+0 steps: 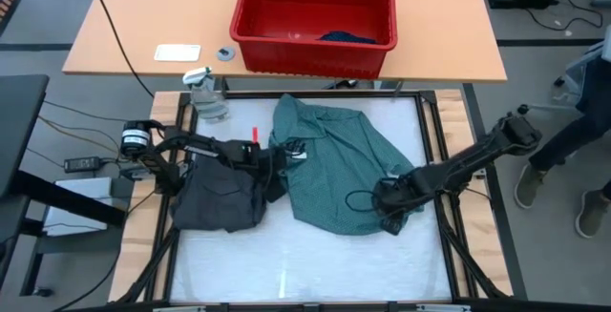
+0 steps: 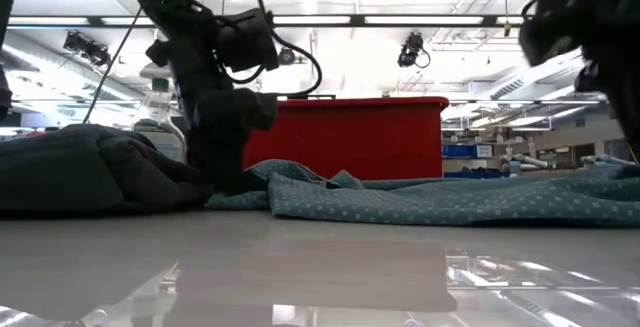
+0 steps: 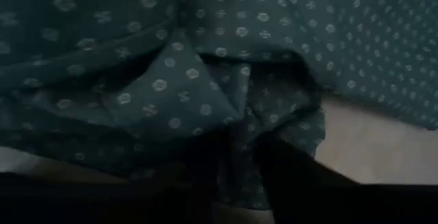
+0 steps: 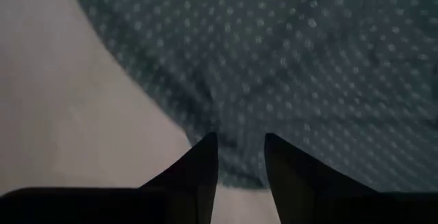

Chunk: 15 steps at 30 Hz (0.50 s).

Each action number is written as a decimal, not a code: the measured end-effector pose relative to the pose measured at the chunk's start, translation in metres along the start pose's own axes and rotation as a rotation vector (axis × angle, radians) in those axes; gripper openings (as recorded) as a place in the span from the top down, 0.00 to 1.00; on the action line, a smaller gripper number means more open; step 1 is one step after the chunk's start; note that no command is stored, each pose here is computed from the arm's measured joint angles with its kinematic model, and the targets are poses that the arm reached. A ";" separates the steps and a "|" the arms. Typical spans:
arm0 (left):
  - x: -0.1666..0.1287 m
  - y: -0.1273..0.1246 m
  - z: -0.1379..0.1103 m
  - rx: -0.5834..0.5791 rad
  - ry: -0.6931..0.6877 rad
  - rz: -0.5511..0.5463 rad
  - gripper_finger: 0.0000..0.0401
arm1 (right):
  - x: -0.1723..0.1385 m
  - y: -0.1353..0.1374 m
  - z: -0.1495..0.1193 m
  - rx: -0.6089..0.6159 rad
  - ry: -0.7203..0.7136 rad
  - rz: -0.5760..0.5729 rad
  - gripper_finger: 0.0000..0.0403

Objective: Fold Laundry from Bin
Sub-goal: Fold the green polo shirt on the table

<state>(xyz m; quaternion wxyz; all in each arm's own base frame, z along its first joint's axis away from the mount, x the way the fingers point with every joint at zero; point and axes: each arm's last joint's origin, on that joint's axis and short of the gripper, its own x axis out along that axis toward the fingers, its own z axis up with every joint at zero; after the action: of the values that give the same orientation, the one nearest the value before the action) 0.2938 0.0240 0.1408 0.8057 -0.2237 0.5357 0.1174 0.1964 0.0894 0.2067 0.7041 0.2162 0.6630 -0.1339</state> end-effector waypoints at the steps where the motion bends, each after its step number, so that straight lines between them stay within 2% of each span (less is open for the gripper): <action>1: -0.003 -0.001 0.001 -0.001 0.008 0.000 0.86 | -0.003 0.001 -0.002 -0.010 0.000 0.000 0.68; 3: -0.008 -0.004 0.005 -0.003 0.033 -0.012 0.96 | -0.006 0.003 -0.004 -0.023 -0.004 0.012 0.69; 5: -0.020 -0.012 0.018 -0.001 0.030 -0.047 0.97 | -0.009 0.004 -0.007 -0.032 0.003 0.036 0.69; 8: -0.055 -0.028 0.044 0.030 -0.010 -0.096 0.99 | -0.013 0.007 -0.011 -0.066 0.007 0.089 0.71; 12: -0.109 -0.046 0.071 0.143 -0.074 -0.082 0.99 | -0.015 0.020 -0.018 -0.229 -0.035 0.173 0.71; 15: -0.143 -0.048 0.086 0.192 -0.123 -0.022 0.99 | -0.010 0.028 -0.025 -0.366 -0.124 0.108 0.70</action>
<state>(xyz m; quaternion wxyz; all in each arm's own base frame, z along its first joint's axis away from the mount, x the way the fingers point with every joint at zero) 0.3269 0.0307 0.3109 0.8561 -0.1437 0.4914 0.0704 0.1870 0.1254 0.2199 0.7771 0.1112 0.6193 0.0138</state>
